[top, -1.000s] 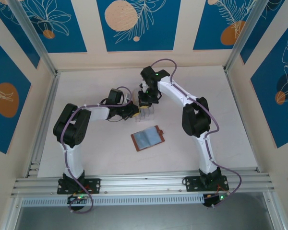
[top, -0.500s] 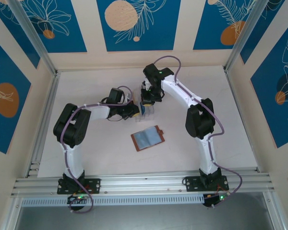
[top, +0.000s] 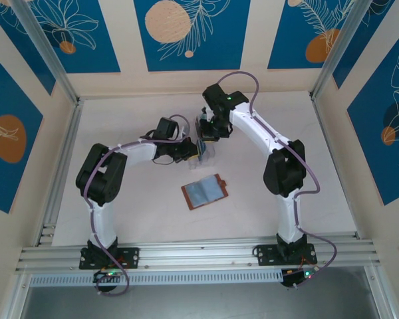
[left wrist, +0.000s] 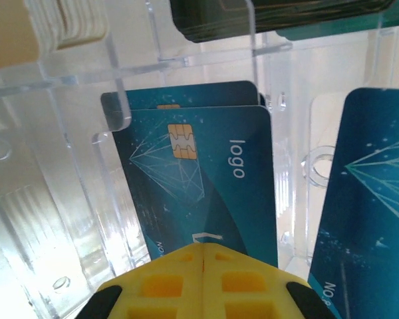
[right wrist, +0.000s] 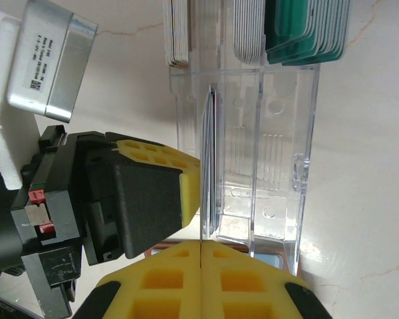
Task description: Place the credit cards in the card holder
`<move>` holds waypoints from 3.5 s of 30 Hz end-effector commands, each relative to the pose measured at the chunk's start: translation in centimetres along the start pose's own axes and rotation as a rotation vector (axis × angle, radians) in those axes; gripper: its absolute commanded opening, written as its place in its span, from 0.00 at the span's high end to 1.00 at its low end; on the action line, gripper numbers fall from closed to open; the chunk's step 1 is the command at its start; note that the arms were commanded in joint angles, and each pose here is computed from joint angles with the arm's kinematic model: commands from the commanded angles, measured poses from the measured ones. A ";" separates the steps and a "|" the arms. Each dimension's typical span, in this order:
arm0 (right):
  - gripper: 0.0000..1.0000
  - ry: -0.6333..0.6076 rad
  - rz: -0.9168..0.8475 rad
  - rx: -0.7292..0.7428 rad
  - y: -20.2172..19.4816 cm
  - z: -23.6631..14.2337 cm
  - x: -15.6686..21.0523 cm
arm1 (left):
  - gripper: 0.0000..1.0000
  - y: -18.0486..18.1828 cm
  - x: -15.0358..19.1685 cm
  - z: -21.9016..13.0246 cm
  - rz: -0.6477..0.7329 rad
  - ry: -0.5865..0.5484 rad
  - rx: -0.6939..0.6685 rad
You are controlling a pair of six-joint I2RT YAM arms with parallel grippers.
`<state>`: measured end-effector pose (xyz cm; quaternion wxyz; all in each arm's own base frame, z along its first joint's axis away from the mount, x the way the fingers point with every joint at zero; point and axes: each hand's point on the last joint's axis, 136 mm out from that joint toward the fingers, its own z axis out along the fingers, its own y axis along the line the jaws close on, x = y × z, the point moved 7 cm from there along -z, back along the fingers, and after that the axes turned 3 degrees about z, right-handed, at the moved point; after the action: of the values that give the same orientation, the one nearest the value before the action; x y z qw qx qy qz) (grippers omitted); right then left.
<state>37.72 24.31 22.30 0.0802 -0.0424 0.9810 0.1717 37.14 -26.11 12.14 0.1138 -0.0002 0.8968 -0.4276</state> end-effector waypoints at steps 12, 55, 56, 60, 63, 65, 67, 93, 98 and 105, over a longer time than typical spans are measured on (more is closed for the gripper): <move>1.00 -0.062 -0.033 -0.084 -0.6 -3.8 2.9 | 0.94 -2.2 1.5 -4.2 0.087 -0.038 -0.068; 1.00 0.178 0.019 -0.405 -5.2 5.0 15.2 | 0.91 4.8 16.7 -3.2 0.141 0.262 -0.452; 1.00 0.183 0.023 -0.410 -5.3 5.2 15.3 | 0.91 4.8 16.6 -3.4 0.141 0.260 -0.453; 1.00 0.204 0.041 -0.430 -5.6 6.0 15.6 | 0.91 5.4 16.6 -3.9 0.139 0.263 -0.471; 1.00 0.218 0.049 -0.442 -5.8 6.7 15.6 | 0.91 5.7 16.5 -4.2 0.133 0.261 -0.467; 1.00 0.234 0.055 -0.467 -5.7 7.1 15.6 | 0.91 5.8 16.5 -4.4 0.136 0.262 -0.469; 1.00 0.243 0.054 -0.493 -5.6 7.4 15.7 | 0.91 6.0 16.4 -4.6 0.136 0.262 -0.475; 1.00 0.307 0.048 -0.522 -5.7 9.4 16.0 | 0.91 7.0 16.5 -5.0 0.115 0.275 -0.463; 1.00 0.277 0.041 -0.489 -5.8 8.8 15.6 | 0.91 7.1 16.5 -5.1 0.113 0.274 -0.466; 1.00 0.278 0.034 -0.471 -5.3 9.0 14.7 | 0.91 7.2 16.4 -5.0 0.108 0.272 -0.458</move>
<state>24.79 21.38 9.54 -0.0677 -0.0595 0.9144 0.3946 22.06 -21.50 8.33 0.0488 0.0961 0.9611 -0.2543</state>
